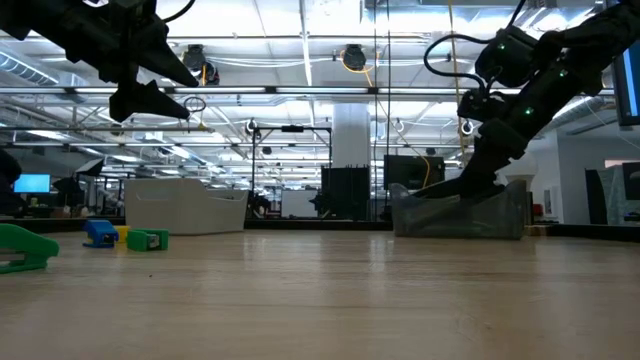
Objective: Pick and place Stapler, Stapler remover, tape
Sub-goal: Put the black stapler into the black bin, then put the yellow stapler into the black bin
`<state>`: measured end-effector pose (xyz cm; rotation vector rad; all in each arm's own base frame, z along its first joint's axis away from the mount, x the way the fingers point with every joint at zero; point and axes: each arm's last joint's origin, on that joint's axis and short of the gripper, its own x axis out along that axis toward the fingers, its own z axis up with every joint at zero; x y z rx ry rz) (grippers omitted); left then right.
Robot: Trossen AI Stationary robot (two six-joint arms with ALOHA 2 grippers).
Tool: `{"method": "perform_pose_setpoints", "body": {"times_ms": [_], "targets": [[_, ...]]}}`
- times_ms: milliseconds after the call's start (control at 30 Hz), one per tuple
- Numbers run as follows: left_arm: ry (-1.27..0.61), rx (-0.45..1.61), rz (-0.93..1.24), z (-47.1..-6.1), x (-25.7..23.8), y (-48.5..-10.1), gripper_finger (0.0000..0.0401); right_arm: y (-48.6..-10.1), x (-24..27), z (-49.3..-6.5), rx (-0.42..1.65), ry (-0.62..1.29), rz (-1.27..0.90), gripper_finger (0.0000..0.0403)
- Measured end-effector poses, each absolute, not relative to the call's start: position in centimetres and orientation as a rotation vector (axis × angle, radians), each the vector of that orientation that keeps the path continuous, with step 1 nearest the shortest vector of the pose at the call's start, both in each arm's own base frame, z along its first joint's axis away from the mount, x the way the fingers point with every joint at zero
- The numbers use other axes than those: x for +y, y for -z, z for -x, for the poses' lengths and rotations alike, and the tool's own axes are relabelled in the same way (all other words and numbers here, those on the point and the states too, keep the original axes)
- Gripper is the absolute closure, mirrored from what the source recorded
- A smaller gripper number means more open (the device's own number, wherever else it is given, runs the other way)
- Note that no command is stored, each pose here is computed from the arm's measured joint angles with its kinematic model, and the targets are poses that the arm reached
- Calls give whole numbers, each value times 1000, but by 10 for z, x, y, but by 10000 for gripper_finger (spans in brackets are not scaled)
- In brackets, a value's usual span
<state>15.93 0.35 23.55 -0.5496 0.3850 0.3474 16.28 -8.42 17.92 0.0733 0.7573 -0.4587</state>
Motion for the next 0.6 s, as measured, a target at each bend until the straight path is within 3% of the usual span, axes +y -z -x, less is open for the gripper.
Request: {"method": "perform_pose_setpoints", "body": {"times_ms": [600], "targets": [[-325, 395, 538, -159, 3, -235, 123, -179, -84, -163, 757, 406, -69, 241]]}}
